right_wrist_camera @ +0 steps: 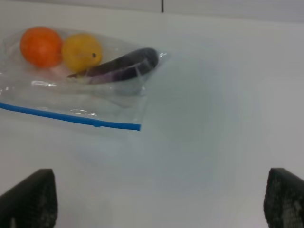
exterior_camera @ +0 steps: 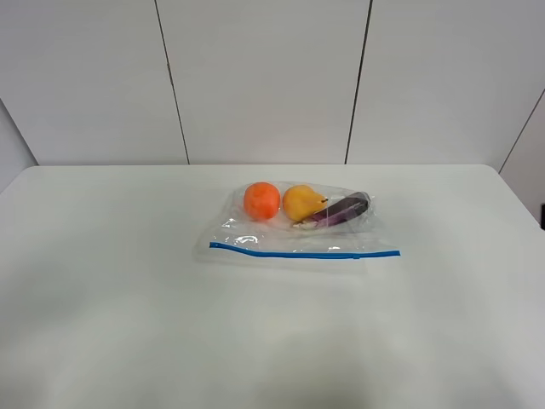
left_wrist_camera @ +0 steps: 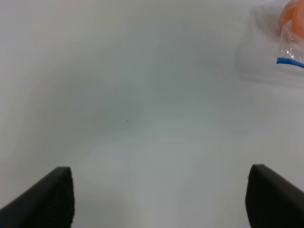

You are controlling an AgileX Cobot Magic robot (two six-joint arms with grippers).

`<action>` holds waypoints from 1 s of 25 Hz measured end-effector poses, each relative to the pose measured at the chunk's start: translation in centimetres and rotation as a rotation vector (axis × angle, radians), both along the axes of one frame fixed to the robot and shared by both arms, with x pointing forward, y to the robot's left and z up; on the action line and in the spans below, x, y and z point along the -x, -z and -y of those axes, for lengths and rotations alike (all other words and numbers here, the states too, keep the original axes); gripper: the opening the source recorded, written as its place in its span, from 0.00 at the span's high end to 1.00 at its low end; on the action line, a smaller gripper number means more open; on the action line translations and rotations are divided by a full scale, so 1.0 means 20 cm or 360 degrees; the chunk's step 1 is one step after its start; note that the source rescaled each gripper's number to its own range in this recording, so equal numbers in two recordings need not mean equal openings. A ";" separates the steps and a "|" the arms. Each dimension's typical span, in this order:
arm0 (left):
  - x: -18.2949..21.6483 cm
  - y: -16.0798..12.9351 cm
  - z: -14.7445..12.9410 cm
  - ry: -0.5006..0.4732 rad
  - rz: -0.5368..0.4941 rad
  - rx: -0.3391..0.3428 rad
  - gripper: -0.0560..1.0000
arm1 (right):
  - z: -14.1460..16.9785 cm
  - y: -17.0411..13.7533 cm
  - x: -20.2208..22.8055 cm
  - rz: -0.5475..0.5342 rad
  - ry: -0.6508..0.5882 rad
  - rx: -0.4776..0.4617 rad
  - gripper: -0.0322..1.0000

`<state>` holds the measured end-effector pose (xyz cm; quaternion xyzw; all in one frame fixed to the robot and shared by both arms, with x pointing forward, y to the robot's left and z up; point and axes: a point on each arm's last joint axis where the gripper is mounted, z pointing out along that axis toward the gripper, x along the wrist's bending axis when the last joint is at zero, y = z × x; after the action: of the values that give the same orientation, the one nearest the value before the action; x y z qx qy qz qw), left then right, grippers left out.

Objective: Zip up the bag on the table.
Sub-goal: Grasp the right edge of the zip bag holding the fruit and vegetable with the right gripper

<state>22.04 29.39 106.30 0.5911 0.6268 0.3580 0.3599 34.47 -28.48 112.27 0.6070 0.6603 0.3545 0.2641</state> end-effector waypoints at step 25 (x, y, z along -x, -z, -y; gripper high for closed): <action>0.00 0.00 0.00 0.0000 0.0000 0.0000 0.14 | 0.21 0.57 -0.97 -0.0714 -0.0264 -0.0761 0.00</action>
<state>22.04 29.39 106.30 0.5911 0.6268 0.3580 0.3599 53.89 -32.65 100.80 0.6589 0.6473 0.3772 -0.0672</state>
